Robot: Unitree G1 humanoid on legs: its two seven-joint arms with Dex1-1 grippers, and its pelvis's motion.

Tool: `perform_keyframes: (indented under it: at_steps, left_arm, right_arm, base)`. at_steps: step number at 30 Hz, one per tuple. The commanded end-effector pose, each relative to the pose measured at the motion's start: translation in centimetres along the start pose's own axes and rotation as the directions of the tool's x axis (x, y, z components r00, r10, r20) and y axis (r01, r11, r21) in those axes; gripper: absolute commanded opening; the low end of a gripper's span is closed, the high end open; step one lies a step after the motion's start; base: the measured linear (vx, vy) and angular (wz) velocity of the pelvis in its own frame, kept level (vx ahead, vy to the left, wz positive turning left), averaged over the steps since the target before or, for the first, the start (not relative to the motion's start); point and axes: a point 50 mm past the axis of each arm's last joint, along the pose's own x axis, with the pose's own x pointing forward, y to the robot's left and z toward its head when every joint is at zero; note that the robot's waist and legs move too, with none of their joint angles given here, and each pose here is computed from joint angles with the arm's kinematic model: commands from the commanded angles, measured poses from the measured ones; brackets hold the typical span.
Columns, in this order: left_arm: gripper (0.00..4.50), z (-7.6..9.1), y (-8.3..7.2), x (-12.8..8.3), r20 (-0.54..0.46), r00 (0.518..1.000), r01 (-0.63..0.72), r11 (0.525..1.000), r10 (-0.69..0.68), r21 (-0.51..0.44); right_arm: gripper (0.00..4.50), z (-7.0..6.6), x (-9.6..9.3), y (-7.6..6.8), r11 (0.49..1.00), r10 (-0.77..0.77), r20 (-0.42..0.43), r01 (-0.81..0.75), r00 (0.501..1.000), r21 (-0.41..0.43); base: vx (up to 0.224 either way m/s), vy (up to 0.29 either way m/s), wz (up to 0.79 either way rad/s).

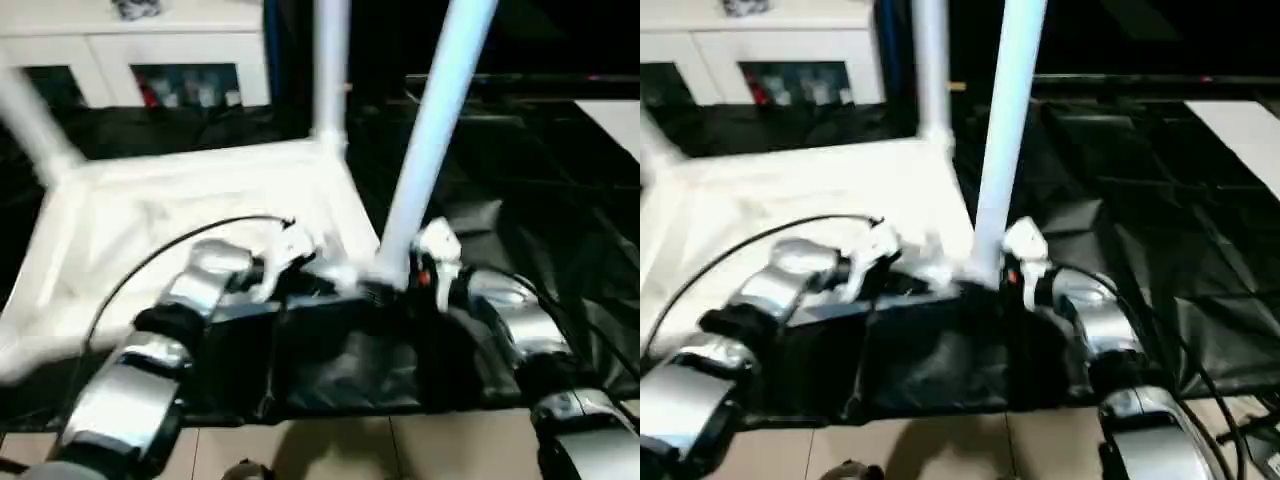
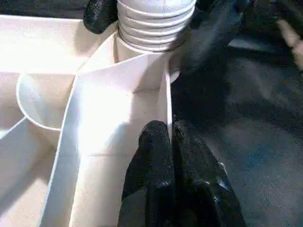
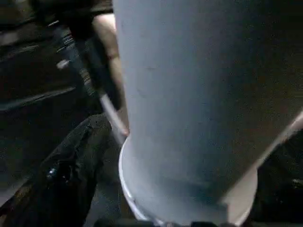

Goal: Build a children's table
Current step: Rotate leg to tighten

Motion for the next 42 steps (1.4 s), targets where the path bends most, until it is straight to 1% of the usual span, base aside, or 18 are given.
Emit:
perform_keyframes:
  at_steps: [1, 3, 4, 11, 17, 19, 20, 22, 25, 27, 28, 29, 30, 31, 33, 35, 40, 42]
  left_arm:
    - [0.0, 1.4, -0.2, 0.2, 0.049, 0.996, 0.076, 0.995, -0.079, 0.066]
    - [0.0, 1.3, -0.2, 0.0, 0.043, 0.995, 0.086, 0.994, -0.089, 0.07]
    - [0.0, 1.2, -0.3, -0.2, 0.037, 0.993, 0.105, 0.992, -0.108, 0.066]
    - [0.0, 0.7, -0.5, -0.8, 0.013, 0.988, 0.152, 0.986, -0.153, 0.064]
    - [0.0, 0.6, -0.4, -0.6, 0.018, 0.993, 0.117, 0.992, -0.118, 0.052]
    - [0.0, 0.6, 0.1, -0.1, 0.001, 0.999, 0.039, 0.999, -0.039, 0.019]
    - [0.0, 0.8, 0.4, 0.4, -0.002, 1.0, -0.021, 1.0, 0.021, -0.014]
    - [0.0, 1.2, 0.8, 1.2, 0.017, 0.996, -0.083, 0.995, 0.084, -0.051]
    - [0.0, 1.6, 1.0, 1.7, 0.039, 0.993, -0.112, 0.991, 0.115, -0.073]
    - [0.0, 2.0, 1.1, 2.5, 0.047, 0.987, -0.152, 0.985, 0.156, -0.078]
    - [0.0, 2.8, 1.1, 4.1, 0.064, 0.974, -0.213, 0.972, 0.219, -0.095]
    - [0.0, 2.8, 1.1, 4.1, 0.064, 0.974, -0.213, 0.972, 0.219, -0.095]
    - [0.0, 3.2, 1.1, 4.8, 0.07, 0.966, -0.24, 0.965, 0.248, -0.103]
    - [0.0, 3.6, 1.1, 5.4, 0.078, 0.958, -0.268, 0.957, 0.277, -0.108]
    - [0.0, 3.8, 1.1, 5.8, 0.081, 0.952, -0.286, 0.952, 0.296, -0.11]
    - [0.0, 4.2, 0.9, 6.5, 0.093, 0.949, -0.294, 0.951, 0.302, -0.096]
    - [0.0, 4.1, 0.6, 6.5, 0.101, 0.957, -0.266, 0.962, 0.271, -0.063]
    - [0.0, 3.9, 0.8, 6.0, 0.099, 0.956, -0.27, 0.961, 0.275, -0.06]
  right_arm:
    - [3.67, -0.4, 0.5, 1.2, 0.99, 0.144, -0.044, -0.144, 0.989, 0.0]
    - [3.67, -0.5, 0.4, 1.3, 0.986, 0.167, -0.054, -0.167, 0.985, -0.003]
    - [3.35, -0.4, 0.3, 1.5, 0.982, 0.188, -0.063, -0.189, 0.98, -0.006]
    - [2.83, -0.4, 0.2, 1.9, 0.965, 0.261, -0.082, -0.262, 0.962, 0.005]
    - [2.75, -0.5, 0.6, 2.0, 0.974, 0.224, -0.05, -0.221, 0.973, 0.051]
    - [2.75, -0.8, 1.3, 1.5, 0.991, 0.105, -0.034, -0.102, 0.994, 0.083]
    - [2.75, -1.0, 1.9, 1.0, 0.994, -0.011, -0.031, 0.014, 0.999, 0.104]
    - [2.74, -1.3, 2.4, 0.4, 0.98, -0.146, -0.038, 0.15, 0.989, 0.133]
    - [2.74, -1.5, 2.7, 0.1, 0.961, -0.224, -0.047, 0.228, 0.974, 0.156]
    - [2.74, -1.6, 3.2, -0.3, 0.928, -0.312, -0.054, 0.317, 0.948, 0.198]
    - [2.74, -1.8, 4.2, -0.5, 0.863, -0.433, -0.085, 0.44, 0.897, 0.248]
    - [2.74, -1.8, 4.2, -0.5, 0.863, -0.433, -0.085, 0.44, 0.897, 0.248]
    - [2.74, -1.8, 4.7, -0.6, 0.831, -0.48, -0.104, 0.49, 0.871, 0.264]
    - [2.74, -1.7, 5.3, -0.4, 0.821, -0.497, -0.099, 0.504, 0.862, 0.269]
    - [2.74, -1.6, 5.7, -0.3, 0.818, -0.503, -0.092, 0.508, 0.859, 0.269]
    - [3.29, -1.1, 6.5, 0.1, 0.825, -0.503, -0.037, 0.493, 0.864, 0.277]
    - [3.7, -0.7, 6.2, 0.0, 0.831, -0.497, 0.015, 0.471, 0.868, 0.296]
    - [3.87, -0.5, 5.8, -0.1, 0.849, -0.474, 0.039, 0.444, 0.88, 0.286]
  base:
    - [0.0, 0.0, 0.0]
    - [0.0, 0.0, 0.0]
    - [0.0, 0.0, 0.0]
    - [0.0, 0.0, 0.0]
    - [0.0, 0.0, 0.0]
    - [0.0, 0.0, 0.0]
    - [0.0, 0.0, 0.0]
    - [0.0, 0.0, 0.0]
    - [0.0, 0.0, 0.0]
    - [0.0, 0.0, 0.0]
    - [0.0, 0.0, 0.0]
    - [0.0, 0.0, 0.0]
    - [0.0, 0.0, 0.0]
    - [0.0, 0.0, 0.0]
    - [0.0, 0.0, 0.0]
    - [0.0, 0.0, 0.0]
    - [0.0, 0.0, 0.0]
    - [0.0, 0.0, 0.0]
